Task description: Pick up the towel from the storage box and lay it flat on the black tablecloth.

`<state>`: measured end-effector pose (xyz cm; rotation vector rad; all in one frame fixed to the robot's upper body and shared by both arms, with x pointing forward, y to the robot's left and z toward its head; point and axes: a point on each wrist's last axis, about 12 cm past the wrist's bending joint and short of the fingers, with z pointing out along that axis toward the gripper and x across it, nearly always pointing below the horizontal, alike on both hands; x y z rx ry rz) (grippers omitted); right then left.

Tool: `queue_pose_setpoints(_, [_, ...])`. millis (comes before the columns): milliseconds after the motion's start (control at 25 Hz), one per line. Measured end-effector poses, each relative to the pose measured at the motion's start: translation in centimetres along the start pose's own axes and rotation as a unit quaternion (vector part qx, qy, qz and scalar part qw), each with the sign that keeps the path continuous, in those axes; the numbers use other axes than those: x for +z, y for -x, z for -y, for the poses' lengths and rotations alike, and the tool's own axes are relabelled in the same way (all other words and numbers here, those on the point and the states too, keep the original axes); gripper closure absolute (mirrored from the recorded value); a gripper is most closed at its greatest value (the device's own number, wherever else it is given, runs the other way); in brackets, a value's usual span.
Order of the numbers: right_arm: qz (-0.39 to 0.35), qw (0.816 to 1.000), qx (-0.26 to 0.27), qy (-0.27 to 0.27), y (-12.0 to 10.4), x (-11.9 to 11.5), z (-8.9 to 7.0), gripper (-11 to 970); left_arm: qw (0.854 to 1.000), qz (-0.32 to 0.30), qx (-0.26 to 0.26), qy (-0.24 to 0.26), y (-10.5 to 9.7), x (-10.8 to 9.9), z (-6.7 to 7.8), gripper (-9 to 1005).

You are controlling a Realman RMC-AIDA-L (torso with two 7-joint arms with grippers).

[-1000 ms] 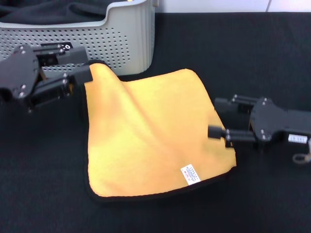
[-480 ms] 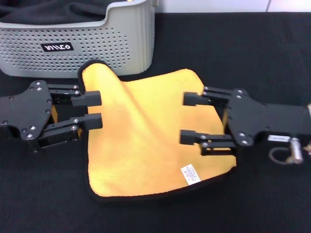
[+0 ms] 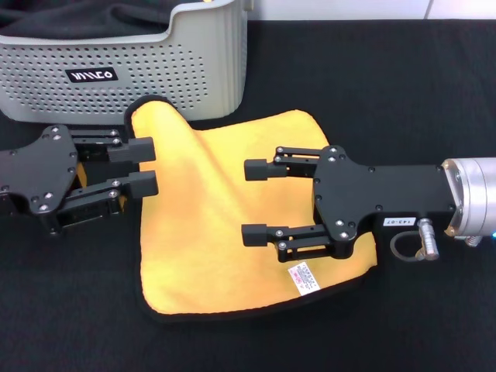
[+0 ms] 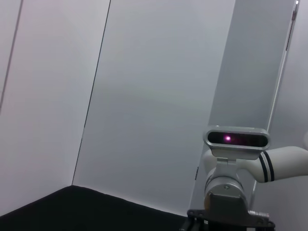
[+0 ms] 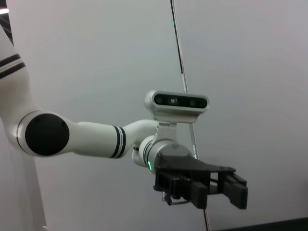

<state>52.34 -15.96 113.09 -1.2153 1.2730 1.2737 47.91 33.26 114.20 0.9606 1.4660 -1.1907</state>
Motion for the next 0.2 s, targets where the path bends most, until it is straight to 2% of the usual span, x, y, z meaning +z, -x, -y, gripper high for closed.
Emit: queue_pose_setpoints(200, [0.004,1.0,0.002,-0.002,-0.05,-0.09,-0.09,207,1.0,0.001,0.006,0.002,-0.06,-0.09,0.06,589])
